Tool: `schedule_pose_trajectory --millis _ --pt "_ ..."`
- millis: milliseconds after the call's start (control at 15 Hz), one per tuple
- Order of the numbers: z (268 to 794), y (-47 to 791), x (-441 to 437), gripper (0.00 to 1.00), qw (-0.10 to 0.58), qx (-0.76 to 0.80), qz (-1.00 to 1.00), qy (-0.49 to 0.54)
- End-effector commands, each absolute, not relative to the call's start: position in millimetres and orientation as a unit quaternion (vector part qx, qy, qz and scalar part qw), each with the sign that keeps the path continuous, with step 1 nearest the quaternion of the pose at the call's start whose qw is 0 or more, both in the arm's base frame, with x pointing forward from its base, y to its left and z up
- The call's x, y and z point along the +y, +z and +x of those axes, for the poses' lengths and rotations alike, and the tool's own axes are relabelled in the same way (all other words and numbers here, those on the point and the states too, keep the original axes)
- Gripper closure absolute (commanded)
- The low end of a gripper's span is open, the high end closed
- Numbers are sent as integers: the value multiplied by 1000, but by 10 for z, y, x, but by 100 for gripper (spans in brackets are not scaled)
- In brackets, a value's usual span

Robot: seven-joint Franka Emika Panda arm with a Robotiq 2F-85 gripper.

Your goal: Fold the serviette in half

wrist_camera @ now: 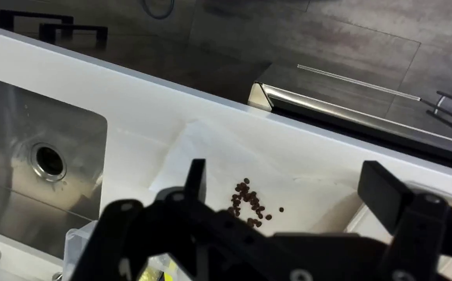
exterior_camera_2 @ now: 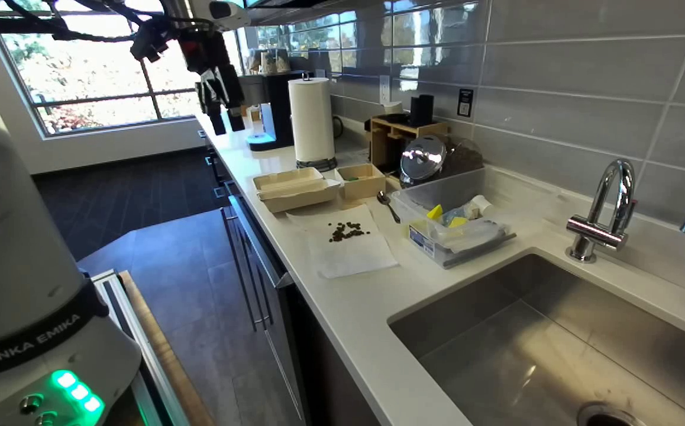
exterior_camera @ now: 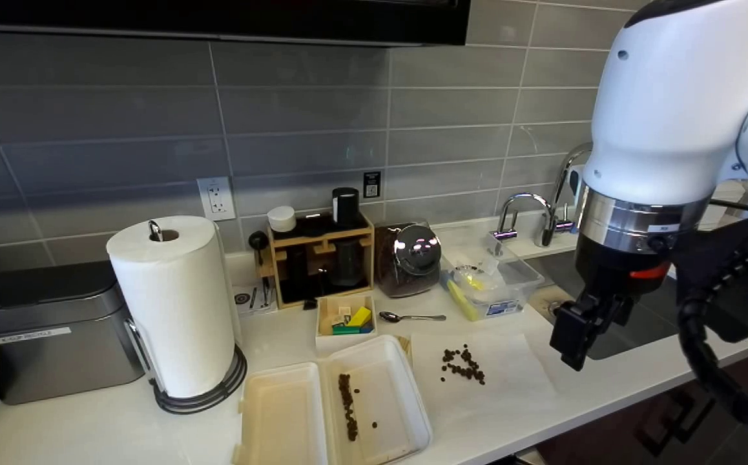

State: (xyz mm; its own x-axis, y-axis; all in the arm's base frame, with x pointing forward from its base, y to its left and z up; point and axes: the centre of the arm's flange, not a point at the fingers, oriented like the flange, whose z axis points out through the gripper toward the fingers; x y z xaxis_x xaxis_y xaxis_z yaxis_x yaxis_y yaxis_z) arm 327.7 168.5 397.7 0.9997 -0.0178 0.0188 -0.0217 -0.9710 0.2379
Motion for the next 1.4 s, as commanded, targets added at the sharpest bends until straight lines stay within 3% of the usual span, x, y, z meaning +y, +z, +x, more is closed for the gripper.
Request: schedule_pose_trajectory --millis 0,400,667,1333 --pt "3773 3674 1666 0 77 -96 992 28" --pt "4415 3175 1389 0 31 -249 963 103" --pt "4691 2776 1296 0 46 -304 944 122" --pt "5095 1885 1385 0 83 -276 955 67"
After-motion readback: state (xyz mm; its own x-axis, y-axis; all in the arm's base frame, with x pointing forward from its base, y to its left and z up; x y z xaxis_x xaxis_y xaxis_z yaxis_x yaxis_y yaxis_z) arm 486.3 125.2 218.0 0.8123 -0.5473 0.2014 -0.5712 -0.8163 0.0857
